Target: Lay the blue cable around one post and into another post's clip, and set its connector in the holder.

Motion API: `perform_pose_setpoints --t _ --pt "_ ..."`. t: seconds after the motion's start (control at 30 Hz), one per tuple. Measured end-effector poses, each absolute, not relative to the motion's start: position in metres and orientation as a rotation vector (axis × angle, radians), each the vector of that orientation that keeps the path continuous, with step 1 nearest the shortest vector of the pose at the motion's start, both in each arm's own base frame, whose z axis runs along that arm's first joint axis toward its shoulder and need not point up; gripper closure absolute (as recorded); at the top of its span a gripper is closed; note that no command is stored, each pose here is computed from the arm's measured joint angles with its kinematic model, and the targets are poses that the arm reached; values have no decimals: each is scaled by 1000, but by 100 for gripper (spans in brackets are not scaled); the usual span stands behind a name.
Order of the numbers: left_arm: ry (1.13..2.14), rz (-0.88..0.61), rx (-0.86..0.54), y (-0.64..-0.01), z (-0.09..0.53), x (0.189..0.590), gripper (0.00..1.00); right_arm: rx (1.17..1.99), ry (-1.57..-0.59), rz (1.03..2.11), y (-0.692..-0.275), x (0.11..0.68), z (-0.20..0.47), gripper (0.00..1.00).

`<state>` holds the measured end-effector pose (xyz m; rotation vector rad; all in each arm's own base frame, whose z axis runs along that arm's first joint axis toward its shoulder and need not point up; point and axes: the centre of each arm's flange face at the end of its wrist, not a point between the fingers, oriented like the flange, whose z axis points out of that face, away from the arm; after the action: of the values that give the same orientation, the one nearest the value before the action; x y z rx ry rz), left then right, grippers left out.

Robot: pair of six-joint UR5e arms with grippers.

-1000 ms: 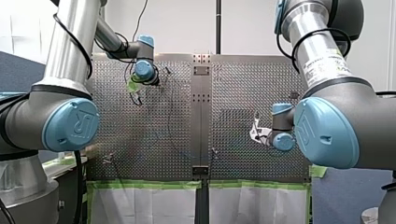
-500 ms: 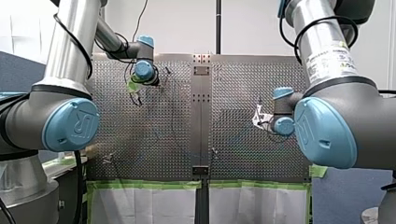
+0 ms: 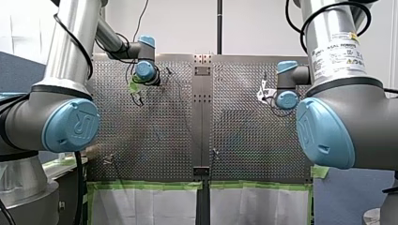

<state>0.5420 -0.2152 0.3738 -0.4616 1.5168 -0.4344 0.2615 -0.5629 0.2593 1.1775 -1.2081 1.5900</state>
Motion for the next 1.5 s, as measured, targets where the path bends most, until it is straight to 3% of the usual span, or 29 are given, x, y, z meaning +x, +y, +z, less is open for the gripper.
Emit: perform_pose_setpoints --t 0.4,0.83,1.5 --pt "1517 -435 -461 -215 374 542 0 1117 -1201 1534 -551 240 329 100" --pt "1523 -438 -457 -217 374 541 0 1176 -1261 1425 -565 229 280 100" --pt "1529 -435 -457 -218 373 540 0 1146 -1228 1300 -602 170 297 100"
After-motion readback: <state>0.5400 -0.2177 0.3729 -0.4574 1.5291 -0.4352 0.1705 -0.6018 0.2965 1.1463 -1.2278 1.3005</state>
